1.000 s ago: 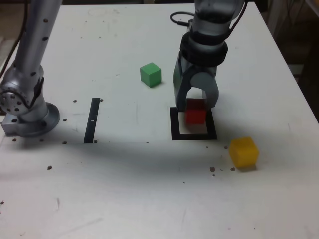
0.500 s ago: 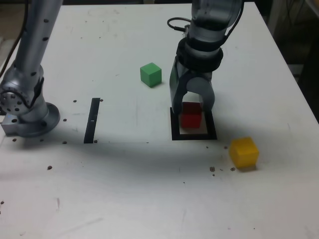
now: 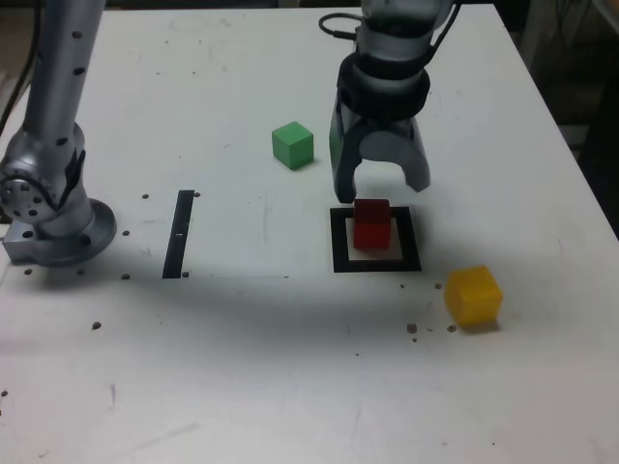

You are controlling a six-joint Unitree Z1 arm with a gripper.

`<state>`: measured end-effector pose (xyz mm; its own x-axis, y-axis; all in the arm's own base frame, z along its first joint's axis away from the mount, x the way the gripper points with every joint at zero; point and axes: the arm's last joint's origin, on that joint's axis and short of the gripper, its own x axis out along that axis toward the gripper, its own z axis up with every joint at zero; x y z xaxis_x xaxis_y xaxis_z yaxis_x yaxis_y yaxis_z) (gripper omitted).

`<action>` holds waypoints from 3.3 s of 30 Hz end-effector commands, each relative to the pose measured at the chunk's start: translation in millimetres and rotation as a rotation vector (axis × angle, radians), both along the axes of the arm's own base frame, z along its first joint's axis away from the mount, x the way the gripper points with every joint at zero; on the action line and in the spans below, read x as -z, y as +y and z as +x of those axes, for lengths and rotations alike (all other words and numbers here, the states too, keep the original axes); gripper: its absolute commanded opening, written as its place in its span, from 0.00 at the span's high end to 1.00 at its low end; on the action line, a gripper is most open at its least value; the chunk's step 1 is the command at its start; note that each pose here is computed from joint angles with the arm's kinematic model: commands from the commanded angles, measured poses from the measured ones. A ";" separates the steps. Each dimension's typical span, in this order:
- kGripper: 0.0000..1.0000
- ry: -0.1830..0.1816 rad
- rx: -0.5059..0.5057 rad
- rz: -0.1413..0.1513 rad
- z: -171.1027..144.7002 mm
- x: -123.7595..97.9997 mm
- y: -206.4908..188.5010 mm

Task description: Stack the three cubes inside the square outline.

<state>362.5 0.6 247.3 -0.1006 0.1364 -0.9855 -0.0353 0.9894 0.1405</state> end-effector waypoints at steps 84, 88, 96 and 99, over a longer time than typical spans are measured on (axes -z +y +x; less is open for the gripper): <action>0.66 0.092 -0.053 -0.179 88.6 33.7 -107.9; 0.69 0.085 -0.049 -0.177 89.7 33.4 -107.9; 0.70 0.083 -0.041 -0.175 89.3 33.7 -107.6; 0.70 0.080 -0.037 -0.175 89.1 32.4 -107.5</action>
